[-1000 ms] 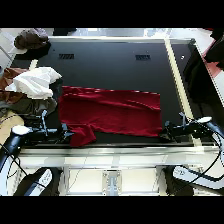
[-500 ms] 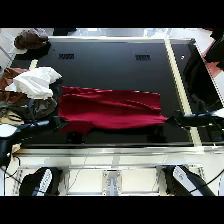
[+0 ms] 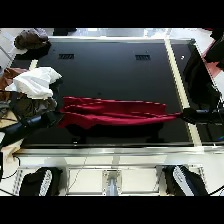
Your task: Fold the shirts.
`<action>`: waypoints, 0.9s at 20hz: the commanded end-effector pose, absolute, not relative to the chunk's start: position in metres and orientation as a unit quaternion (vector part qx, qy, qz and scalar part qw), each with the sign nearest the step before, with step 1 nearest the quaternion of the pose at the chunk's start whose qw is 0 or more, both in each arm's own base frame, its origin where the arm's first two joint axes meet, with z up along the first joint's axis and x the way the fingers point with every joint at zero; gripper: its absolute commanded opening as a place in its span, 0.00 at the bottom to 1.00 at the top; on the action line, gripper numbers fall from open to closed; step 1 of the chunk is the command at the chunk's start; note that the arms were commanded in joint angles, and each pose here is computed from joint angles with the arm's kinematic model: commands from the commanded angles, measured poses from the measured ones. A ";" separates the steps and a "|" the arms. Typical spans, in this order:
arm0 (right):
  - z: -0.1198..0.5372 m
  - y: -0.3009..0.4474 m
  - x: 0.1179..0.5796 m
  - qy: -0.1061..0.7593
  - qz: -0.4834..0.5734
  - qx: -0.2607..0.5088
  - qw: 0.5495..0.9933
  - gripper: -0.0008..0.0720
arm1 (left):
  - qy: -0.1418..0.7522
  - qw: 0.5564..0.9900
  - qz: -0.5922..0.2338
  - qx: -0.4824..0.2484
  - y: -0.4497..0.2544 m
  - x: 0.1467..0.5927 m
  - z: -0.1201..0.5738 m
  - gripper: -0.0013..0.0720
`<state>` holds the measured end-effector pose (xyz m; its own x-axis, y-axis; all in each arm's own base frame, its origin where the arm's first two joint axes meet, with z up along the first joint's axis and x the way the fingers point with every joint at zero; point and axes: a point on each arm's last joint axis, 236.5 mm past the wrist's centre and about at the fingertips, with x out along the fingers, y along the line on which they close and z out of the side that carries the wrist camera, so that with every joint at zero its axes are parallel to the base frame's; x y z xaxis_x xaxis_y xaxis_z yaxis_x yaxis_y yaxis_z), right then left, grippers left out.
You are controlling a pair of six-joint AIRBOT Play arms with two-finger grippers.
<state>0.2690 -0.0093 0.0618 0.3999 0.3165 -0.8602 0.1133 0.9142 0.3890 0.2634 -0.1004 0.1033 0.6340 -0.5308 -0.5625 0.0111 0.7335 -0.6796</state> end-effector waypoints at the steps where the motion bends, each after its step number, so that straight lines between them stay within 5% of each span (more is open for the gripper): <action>1: 0.059 -0.011 0.311 0.505 0.044 0.194 0.840 0.02 | 0.424 0.857 -0.148 -0.252 -0.091 0.302 0.076 0.02; 5: 0.022 -0.018 0.342 0.542 0.020 0.207 0.814 0.02 | 0.536 0.826 -0.116 -0.129 -0.073 0.354 -0.003 0.02; 10: -0.040 -0.021 0.355 0.598 0.005 0.229 0.768 0.02 | 0.563 0.815 -0.118 -0.073 -0.079 0.428 -0.048 0.02; 18: -0.066 -0.016 0.382 0.592 0.002 0.212 0.777 0.03 | 0.573 0.810 -0.119 -0.041 -0.089 0.445 -0.071 0.05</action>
